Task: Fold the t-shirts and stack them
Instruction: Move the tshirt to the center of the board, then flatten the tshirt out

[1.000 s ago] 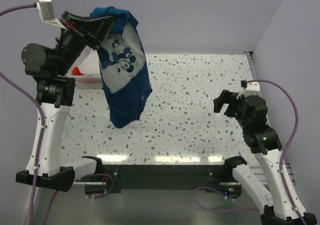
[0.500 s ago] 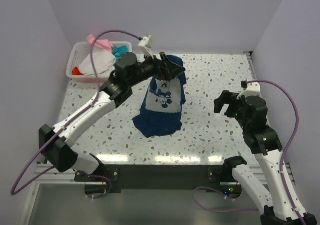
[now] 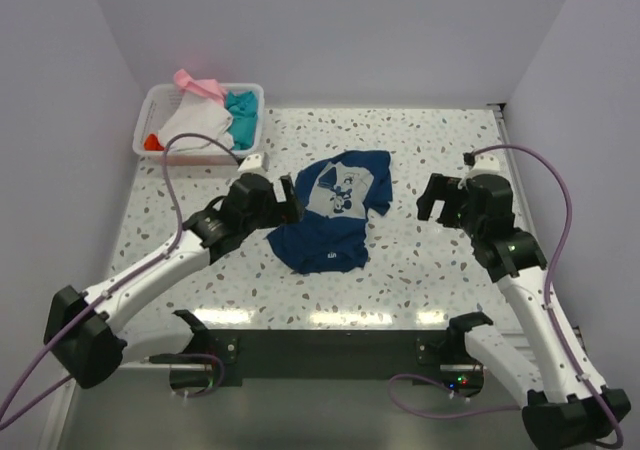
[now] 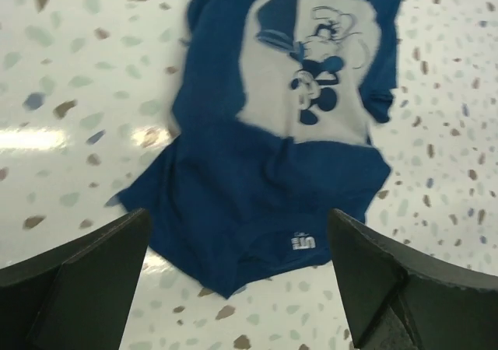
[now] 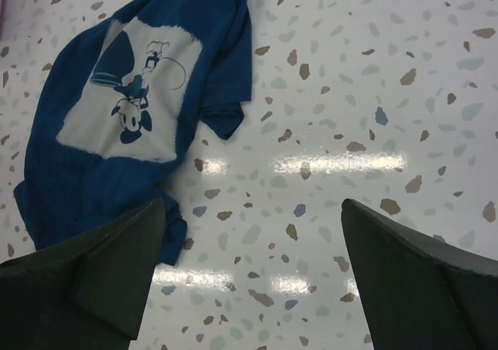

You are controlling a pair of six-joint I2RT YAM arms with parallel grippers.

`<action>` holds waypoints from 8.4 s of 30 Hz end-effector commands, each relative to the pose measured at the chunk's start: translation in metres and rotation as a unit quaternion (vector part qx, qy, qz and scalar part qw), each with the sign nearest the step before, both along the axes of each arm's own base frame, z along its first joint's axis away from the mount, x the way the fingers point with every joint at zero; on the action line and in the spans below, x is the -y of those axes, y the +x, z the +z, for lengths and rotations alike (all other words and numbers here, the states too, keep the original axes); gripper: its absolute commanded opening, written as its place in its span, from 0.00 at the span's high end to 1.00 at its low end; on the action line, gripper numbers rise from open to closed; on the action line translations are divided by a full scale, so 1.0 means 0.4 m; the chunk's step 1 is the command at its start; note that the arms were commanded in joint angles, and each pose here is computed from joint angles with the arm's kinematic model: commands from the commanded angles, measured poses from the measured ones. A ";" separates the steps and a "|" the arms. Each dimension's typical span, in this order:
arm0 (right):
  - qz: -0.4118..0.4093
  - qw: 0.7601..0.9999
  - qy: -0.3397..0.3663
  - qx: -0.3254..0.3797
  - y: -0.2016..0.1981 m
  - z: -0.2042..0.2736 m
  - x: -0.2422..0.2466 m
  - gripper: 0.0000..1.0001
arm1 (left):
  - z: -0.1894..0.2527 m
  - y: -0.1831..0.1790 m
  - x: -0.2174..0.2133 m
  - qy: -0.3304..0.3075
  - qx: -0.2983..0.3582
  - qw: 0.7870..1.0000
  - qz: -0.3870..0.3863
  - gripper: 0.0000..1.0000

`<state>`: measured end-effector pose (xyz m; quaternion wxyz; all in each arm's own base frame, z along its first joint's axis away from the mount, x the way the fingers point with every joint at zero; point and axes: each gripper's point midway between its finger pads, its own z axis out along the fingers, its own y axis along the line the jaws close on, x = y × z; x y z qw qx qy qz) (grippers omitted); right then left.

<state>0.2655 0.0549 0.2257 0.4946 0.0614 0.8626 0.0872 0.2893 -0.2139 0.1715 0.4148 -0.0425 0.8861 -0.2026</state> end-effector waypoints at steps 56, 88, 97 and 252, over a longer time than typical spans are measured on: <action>0.004 0.986 0.012 0.163 0.120 0.343 -0.053 0.81 | 0.519 -0.027 -0.112 -0.129 0.255 0.957 0.054 1.00; 0.034 0.991 0.017 -0.126 -0.036 -0.098 -0.080 0.01 | -0.025 0.026 -0.262 0.056 -0.025 0.983 0.170 0.00; 0.063 0.967 0.038 -0.244 -0.222 -0.265 -0.136 0.01 | -0.232 -0.109 -0.381 0.130 -0.130 0.950 0.251 0.00; -0.100 0.950 0.032 -0.294 0.360 -0.494 0.089 0.01 | -0.367 0.389 0.025 0.071 -0.177 0.979 0.077 0.00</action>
